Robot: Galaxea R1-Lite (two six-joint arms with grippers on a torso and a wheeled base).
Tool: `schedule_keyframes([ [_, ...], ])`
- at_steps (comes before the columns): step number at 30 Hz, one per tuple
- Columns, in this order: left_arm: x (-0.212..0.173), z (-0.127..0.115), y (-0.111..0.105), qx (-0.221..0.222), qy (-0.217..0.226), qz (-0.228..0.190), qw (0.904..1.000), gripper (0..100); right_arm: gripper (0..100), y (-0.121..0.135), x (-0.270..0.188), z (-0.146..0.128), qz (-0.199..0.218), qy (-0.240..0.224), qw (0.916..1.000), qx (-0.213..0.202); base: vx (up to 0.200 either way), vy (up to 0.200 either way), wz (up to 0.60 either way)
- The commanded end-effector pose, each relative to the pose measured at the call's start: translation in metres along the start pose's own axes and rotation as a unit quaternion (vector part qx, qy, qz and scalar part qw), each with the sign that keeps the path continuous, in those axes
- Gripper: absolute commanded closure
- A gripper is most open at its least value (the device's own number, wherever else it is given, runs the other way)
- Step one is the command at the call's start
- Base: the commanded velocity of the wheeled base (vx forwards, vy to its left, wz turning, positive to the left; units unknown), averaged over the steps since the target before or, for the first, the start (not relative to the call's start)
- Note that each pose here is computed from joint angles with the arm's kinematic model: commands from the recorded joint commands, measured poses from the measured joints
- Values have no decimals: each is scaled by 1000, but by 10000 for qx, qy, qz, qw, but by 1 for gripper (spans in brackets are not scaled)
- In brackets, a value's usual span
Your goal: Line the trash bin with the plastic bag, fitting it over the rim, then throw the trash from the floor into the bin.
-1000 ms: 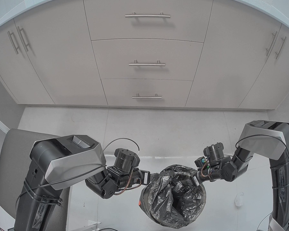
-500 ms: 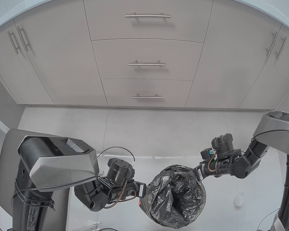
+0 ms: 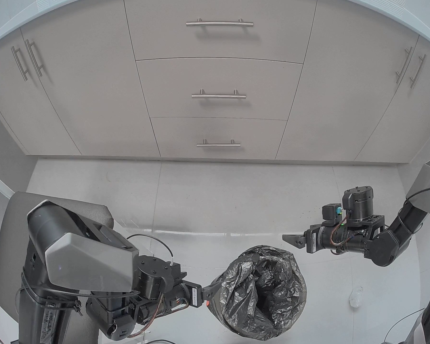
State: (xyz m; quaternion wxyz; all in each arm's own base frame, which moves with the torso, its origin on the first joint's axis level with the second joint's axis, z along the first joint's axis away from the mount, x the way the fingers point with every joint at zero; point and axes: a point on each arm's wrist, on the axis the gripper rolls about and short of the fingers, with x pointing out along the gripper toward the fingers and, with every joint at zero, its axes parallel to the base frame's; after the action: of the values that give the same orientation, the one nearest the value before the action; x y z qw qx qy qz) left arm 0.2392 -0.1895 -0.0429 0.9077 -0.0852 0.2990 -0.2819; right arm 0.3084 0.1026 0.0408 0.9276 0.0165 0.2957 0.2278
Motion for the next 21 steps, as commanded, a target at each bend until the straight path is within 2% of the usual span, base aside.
schedule_keyframes([
  [1,-3,-20,6,-23,379,134,9992,0,0,-6,9,-12,-34,114,9999,94,-200,0,0],
  [10,-2,-22,6,-4,403,135,9991,0,0,-10,17,-17,-71,55,9999,100,-200,0,0],
  [21,-2,-23,4,47,425,124,9990,0,0,-22,37,-29,-251,236,9992,199,0,0,0],
])
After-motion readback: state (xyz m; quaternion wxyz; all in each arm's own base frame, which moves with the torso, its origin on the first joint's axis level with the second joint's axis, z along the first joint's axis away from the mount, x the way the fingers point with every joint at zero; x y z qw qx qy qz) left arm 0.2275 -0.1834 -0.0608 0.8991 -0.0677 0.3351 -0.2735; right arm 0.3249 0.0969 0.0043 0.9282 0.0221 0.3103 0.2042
